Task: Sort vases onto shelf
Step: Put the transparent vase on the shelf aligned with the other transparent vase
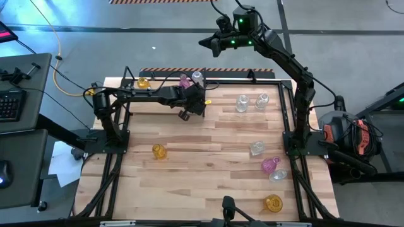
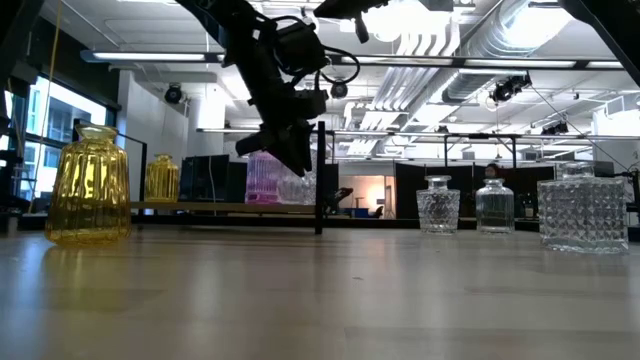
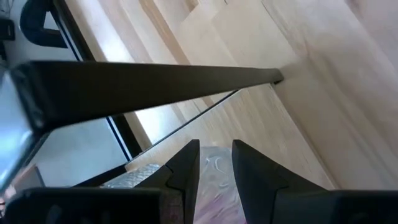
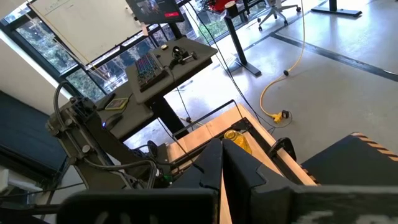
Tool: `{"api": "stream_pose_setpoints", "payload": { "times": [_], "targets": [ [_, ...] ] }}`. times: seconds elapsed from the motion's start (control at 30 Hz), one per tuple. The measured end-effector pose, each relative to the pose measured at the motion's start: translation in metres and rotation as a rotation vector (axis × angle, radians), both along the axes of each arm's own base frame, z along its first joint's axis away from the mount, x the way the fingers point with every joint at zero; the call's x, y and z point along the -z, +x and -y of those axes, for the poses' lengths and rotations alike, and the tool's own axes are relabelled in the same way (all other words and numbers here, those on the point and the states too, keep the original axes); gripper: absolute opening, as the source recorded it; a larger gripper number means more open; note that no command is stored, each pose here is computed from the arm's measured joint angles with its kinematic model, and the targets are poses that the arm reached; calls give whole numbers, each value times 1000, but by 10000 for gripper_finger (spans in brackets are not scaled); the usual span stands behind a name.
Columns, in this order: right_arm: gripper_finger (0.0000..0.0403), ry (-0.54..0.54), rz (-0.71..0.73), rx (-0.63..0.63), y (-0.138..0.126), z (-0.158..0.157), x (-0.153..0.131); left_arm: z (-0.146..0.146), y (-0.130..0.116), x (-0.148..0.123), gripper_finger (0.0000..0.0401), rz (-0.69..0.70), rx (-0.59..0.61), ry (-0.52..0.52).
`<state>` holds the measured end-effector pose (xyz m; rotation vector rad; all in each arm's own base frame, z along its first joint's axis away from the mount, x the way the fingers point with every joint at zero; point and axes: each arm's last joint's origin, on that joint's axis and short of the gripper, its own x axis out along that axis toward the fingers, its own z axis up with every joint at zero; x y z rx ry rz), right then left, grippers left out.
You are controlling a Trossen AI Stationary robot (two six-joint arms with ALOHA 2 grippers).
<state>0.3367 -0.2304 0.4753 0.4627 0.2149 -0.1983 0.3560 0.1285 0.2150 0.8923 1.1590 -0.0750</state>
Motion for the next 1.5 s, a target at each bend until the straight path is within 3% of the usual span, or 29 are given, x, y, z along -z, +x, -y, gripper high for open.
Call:
{"api": "stream_pose_setpoints", "payload": {
  "times": [0.37,1.5],
  "targets": [
    [0,0,0,-11,3,-4,0,5,-4,3,87,-61,-28,-16],
    [0,-3,0,-27,6,-9,0,-18,-2,-4,87,54,-60,33]
  ]
}}
